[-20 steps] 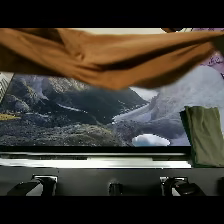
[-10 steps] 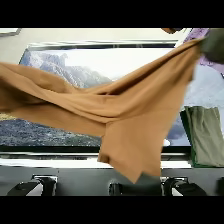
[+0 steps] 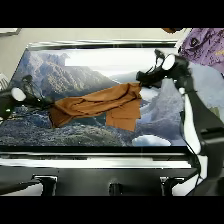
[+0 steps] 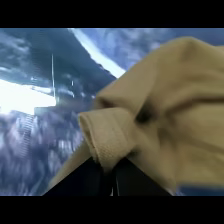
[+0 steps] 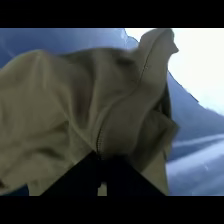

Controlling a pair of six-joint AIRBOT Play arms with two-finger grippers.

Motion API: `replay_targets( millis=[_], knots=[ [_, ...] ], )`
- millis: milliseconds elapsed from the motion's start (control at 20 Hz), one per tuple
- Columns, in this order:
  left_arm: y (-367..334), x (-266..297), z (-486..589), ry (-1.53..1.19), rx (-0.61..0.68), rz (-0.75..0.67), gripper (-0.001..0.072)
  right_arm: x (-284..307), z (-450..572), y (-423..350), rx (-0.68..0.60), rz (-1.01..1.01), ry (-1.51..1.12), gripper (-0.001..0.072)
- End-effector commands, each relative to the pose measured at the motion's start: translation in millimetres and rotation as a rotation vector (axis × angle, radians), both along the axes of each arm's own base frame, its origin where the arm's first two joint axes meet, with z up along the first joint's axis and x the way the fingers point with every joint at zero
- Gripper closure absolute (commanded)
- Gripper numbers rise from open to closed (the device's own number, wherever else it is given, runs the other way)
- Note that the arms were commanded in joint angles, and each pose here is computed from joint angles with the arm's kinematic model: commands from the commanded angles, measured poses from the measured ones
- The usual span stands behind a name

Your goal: Fold the clothes and pants, and hang the long-sleeved shirts on hangers.

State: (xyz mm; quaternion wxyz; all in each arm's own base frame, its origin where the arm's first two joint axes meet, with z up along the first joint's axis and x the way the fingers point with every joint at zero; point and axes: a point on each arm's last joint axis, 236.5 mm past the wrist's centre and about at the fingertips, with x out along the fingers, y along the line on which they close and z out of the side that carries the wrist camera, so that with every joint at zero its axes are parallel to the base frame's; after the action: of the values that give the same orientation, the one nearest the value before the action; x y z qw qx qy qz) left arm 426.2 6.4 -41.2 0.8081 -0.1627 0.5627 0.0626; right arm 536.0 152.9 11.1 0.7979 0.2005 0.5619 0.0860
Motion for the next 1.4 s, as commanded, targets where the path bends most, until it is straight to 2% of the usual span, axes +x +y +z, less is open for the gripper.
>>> replay_targets(
  millis=[0, 50, 100, 150, 200, 250, 300, 500, 550, 650, 850, 1050, 1350],
  knots=[
    [14.0, 19.8, -45.5, -0.004, -0.006, 0.050, 0.0690, 25.5, -42.6, 16.0, 0.102, -0.095, 0.017, 0.0683],
    [17.2, 21.9, -45.8, -0.003, -0.011, 0.061, 0.0688, 26.3, -41.0, 16.2, 0.112, -0.099, 0.016, 0.0671],
    [21.7, 22.7, -43.7, -0.001, -0.018, 0.075, 0.0652, 24.4, -38.0, 16.0, 0.121, -0.099, 0.023, 0.0594],
    [26.3, 20.8, -40.1, 0.013, -0.029, 0.086, 0.0559, 20.5, -32.9, 14.4, 0.136, -0.098, 0.039, 0.0487],
    [33.6, 17.1, -33.4, 0.034, -0.036, 0.088, 0.0368, 16.6, -23.9, 6.8, 0.146, -0.088, 0.046, 0.0359],
    [42.4, 13.0, -24.4, 0.050, -0.040, 0.083, 0.0214, 11.9, -10.3, -6.3, 0.145, -0.059, 0.037, 0.0331],
    [53.8, 7.4, -11.9, 0.057, -0.046, 0.076, 0.0150, 7.3, 4.1, -23.9, 0.131, -0.033, 0.022, 0.0331],
    [102.8, -34.7, 28.3, 0.045, -0.103, 0.170, 0.0151, -30.3, 43.6, -118.0, 0.066, 0.034, 0.030, 0.0320],
    [108.4, -43.9, 32.1, 0.022, -0.145, 0.209, 0.0151, -45.2, 38.8, -135.6, 0.073, 0.041, 0.076, 0.0293],
    [109.3, -65.0, 27.3, 0.004, -0.242, 0.268, 0.0153, -67.6, 17.9, -145.6, 0.142, 0.057, 0.155, 0.0295],
    [87.7, -96.8, -0.6, 0.063, -0.400, 0.327, 0.0165, -94.6, -37.6, -119.0, 0.275, 0.081, 0.236, 0.0295],
    [78.3, -109.2, -14.8, 0.107, -0.421, 0.333, 0.0169, -103.1, -78.3, -77.3, 0.379, 0.063, 0.224, 0.0295],
    [78.3, -109.2, -15.1, 0.107, -0.422, 0.334, 0.0170, -118.5, -115.8, -27.7, 0.387, 0.132, 0.286, 0.0295]
  ],
)
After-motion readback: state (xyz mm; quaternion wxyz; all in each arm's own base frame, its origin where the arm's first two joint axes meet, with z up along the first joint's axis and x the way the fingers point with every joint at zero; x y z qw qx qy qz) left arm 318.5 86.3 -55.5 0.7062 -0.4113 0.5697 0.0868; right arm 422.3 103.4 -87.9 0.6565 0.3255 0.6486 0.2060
